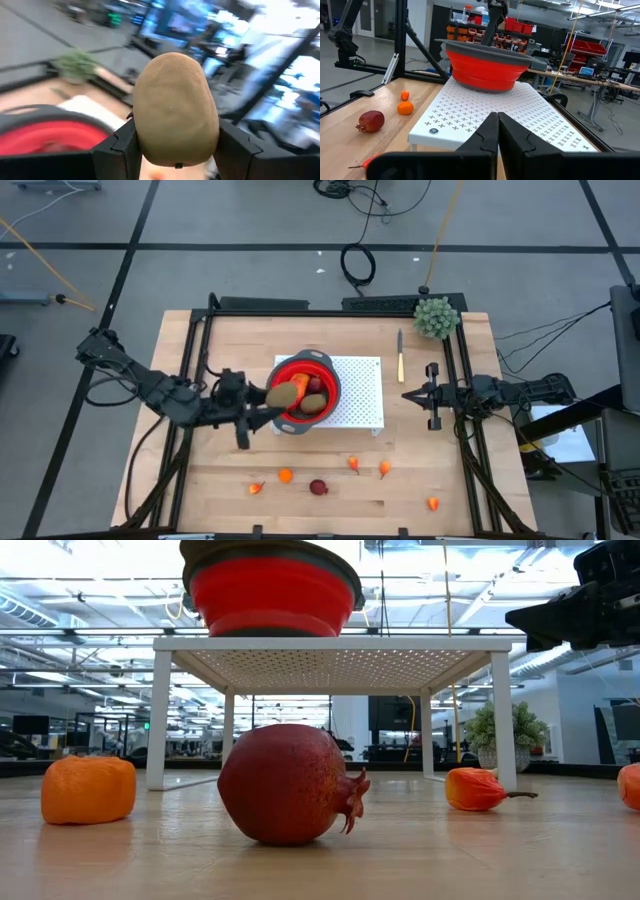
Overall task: Pick & Place Fruit
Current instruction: Put the kiwi into the strainer bowl on the shelf
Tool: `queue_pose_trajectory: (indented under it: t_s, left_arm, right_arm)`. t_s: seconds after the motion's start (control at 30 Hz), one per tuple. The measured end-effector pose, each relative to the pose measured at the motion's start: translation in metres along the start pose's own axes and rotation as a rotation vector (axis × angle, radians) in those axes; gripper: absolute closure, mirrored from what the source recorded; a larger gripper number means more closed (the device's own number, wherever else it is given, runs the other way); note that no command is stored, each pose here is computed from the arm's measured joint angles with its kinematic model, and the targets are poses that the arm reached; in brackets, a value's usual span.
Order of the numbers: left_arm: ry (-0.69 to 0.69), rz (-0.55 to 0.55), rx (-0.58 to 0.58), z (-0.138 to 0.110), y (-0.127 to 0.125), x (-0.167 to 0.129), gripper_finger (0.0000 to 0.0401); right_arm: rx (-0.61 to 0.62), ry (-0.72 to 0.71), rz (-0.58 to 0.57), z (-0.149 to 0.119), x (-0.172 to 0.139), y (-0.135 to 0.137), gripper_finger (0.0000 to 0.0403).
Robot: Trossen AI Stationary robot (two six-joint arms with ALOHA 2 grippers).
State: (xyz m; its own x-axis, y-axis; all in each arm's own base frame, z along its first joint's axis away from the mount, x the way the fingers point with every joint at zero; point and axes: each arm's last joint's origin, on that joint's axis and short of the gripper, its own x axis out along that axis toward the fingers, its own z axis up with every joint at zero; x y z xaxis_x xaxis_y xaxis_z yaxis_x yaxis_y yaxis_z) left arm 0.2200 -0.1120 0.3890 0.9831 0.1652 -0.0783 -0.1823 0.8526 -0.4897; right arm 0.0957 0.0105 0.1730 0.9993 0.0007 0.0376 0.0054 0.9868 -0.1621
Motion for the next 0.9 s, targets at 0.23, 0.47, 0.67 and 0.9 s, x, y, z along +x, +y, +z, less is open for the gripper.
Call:
queue_pose_trajectory:
  t_s: [0.23,0.47,0.67,0.9]
  left_arm:
    - [0.072,-0.295,0.115,0.003,-0.012,-0.001,0.0217]
    - [0.067,-0.479,0.242,0.005,-0.018,-0.003,0.0217]
    - [0.049,-0.536,0.287,0.006,-0.021,-0.005,0.0217]
    - [0.047,-0.521,0.279,0.007,-0.020,-0.004,0.0217]
  right_arm:
    - [0.000,0.000,0.000,0.000,0.000,0.000,0.0403]
    - [0.000,0.000,0.000,0.000,0.000,0.000,0.0403]
    - [0.000,0.000,0.000,0.000,0.000,0.000,0.0403]
    - [0.000,0.000,0.000,0.000,0.000,0.000,0.0403]
